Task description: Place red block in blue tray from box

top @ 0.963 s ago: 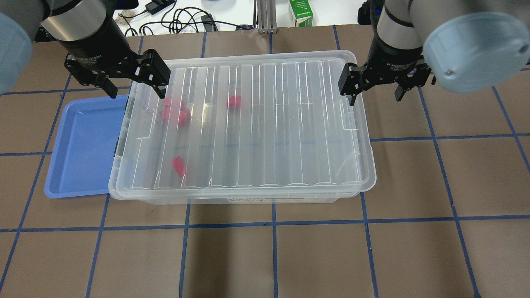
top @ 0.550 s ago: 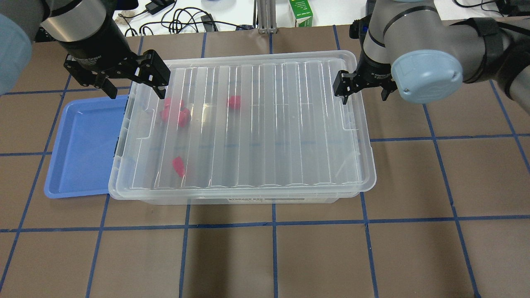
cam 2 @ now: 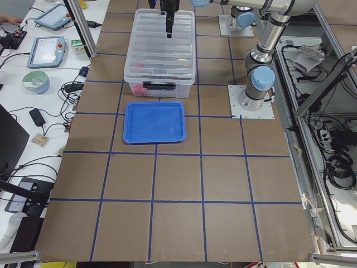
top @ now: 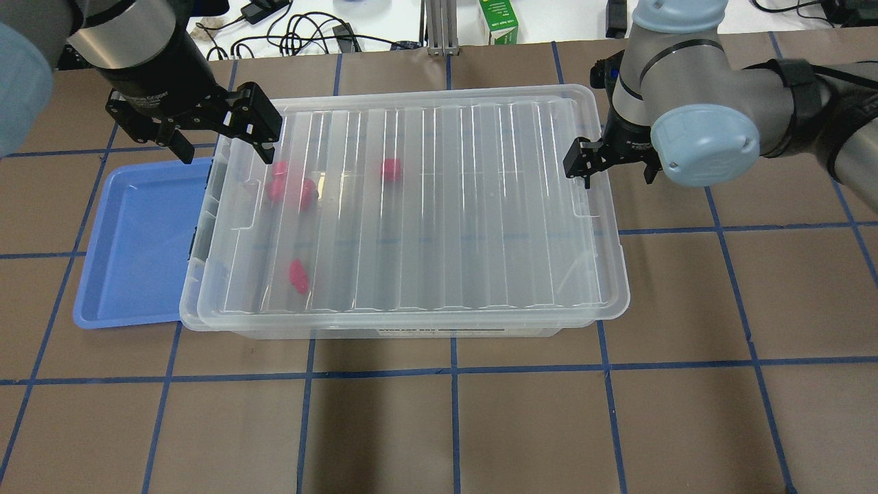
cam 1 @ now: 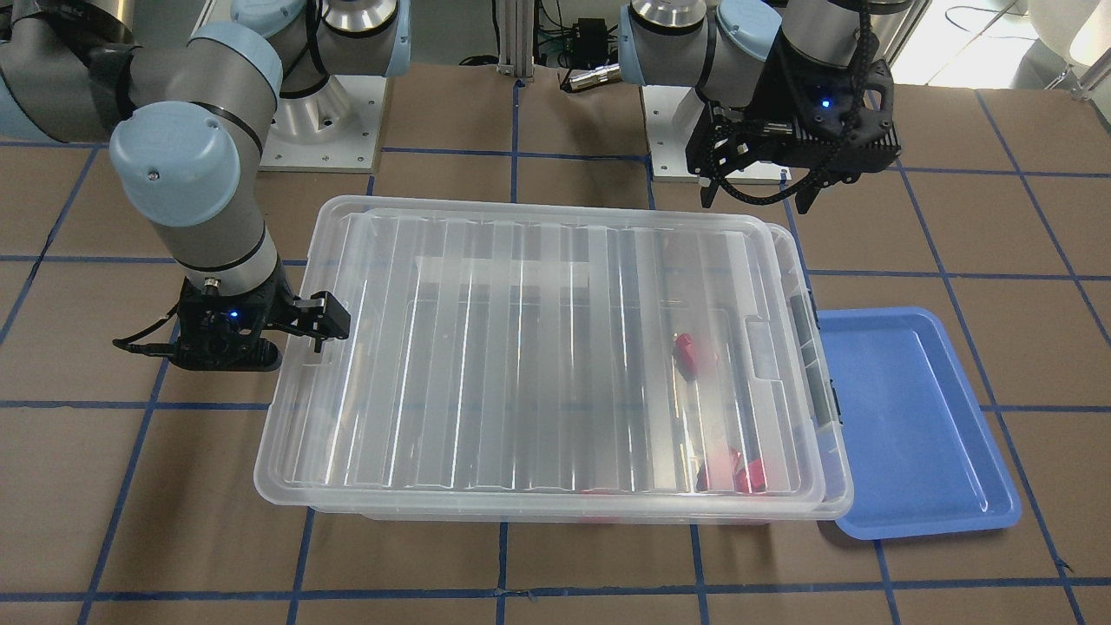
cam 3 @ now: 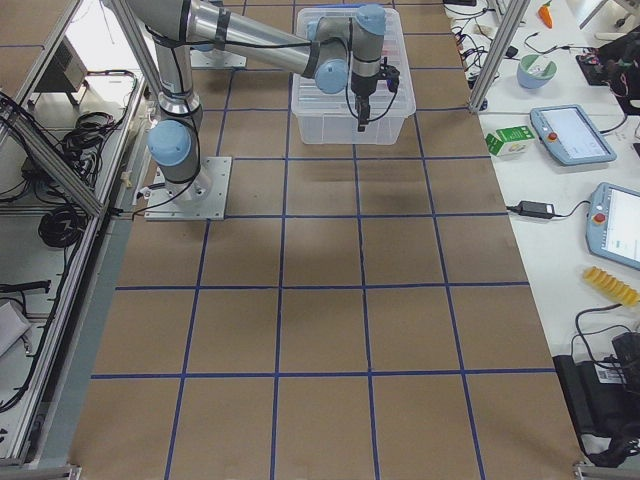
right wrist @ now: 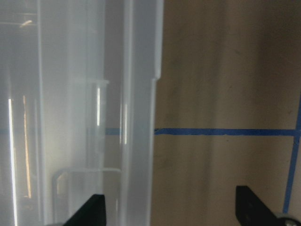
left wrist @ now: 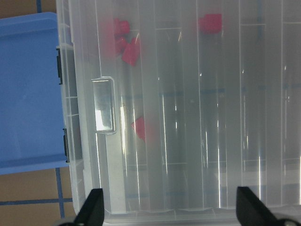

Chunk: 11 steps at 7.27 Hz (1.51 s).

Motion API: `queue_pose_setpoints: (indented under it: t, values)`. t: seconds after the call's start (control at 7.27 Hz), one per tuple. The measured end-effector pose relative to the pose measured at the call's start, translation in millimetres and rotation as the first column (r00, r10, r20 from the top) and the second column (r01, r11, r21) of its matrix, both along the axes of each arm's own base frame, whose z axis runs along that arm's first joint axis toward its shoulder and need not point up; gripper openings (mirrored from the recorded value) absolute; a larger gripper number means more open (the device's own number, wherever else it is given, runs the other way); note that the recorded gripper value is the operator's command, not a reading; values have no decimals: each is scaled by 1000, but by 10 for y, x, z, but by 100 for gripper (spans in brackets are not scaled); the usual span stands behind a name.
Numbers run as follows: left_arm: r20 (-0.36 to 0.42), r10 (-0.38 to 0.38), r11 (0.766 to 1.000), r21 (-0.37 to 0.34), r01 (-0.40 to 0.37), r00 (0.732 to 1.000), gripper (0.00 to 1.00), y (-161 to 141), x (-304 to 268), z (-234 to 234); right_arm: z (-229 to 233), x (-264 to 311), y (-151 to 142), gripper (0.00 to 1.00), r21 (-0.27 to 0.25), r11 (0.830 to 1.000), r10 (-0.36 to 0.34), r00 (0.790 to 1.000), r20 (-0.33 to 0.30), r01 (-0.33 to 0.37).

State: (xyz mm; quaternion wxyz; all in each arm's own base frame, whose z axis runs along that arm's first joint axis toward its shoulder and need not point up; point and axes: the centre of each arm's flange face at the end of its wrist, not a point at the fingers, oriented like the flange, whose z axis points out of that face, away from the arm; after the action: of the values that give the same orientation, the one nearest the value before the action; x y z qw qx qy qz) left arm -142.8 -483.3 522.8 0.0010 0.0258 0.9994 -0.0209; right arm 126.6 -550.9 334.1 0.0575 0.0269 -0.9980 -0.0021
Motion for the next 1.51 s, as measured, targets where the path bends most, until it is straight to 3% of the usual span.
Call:
queue_pose_setpoints:
  t: [0.28, 0.69, 1.51]
  values:
    - [-1, 0, 1000, 0, 0, 1000, 100, -3, -1, -2, -6, -293, -30, 100, 13, 1000, 25, 998, -50, -24]
    - [-1, 0, 1000, 0, 0, 1000, 100, -4, -1, -3, 23, -917, -106, 100, 30, 999, 34, 998, -54, -32]
    - [-1, 0, 1000, 0, 0, 1000, 100, -4, -1, -3, 63, -1617, -118, 100, 32, 998, -45, 997, -58, 47]
